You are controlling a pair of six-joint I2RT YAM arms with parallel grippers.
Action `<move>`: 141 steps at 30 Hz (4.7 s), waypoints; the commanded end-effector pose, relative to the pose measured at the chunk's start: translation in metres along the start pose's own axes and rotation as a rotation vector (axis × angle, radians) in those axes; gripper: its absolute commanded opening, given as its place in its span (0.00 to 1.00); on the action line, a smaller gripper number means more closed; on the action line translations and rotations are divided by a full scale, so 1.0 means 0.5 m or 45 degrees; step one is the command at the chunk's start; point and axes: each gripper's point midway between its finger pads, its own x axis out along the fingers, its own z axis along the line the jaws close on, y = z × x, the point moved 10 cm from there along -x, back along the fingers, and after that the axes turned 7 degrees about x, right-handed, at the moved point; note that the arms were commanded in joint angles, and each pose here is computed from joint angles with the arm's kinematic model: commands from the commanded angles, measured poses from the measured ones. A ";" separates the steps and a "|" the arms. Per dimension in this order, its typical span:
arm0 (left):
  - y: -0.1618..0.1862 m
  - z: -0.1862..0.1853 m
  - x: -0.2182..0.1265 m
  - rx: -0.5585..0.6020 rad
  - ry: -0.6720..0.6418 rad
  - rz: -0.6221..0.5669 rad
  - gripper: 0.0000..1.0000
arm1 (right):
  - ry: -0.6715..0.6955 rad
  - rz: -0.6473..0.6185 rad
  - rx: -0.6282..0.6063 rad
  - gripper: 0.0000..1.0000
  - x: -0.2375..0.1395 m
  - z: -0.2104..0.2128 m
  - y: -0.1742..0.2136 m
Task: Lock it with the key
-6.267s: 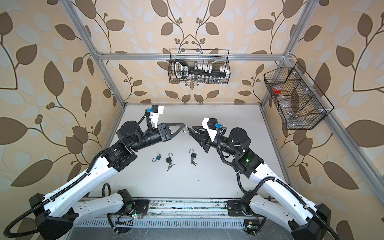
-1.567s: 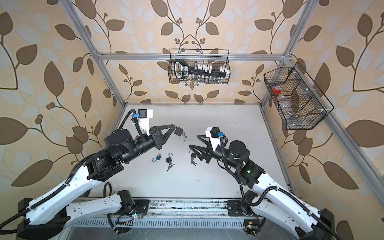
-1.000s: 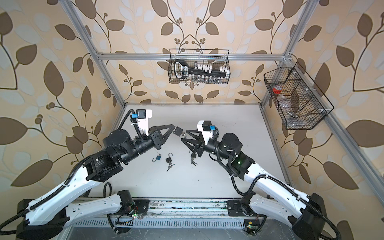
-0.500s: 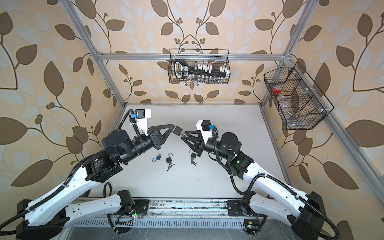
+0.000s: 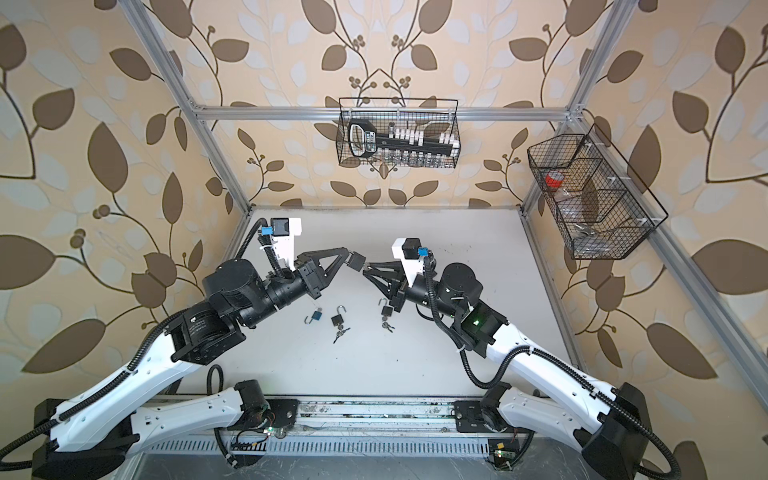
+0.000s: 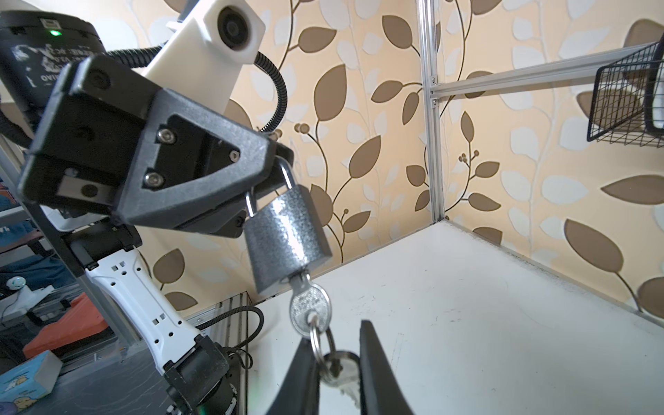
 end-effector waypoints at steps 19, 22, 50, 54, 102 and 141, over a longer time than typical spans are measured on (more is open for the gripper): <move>-0.032 -0.034 -0.015 -0.015 0.162 -0.098 0.00 | 0.112 0.035 0.040 0.00 -0.072 0.001 0.052; -0.033 -0.032 -0.020 -0.006 0.149 -0.104 0.00 | 0.150 0.035 0.047 0.00 -0.088 -0.002 0.064; 0.143 0.108 0.088 -0.008 -0.306 0.506 0.00 | 0.930 0.704 0.480 0.00 -0.105 -0.174 0.265; 0.183 0.143 0.116 -0.054 -0.393 0.667 0.00 | 1.007 0.763 0.542 0.00 -0.102 -0.212 0.283; 0.207 0.218 0.092 -0.089 -0.775 0.681 0.00 | 1.031 1.093 0.695 0.00 -0.020 -0.426 0.370; 0.146 0.206 0.069 -0.209 -0.329 0.479 0.00 | 0.881 0.521 0.305 0.50 -0.073 -0.268 0.161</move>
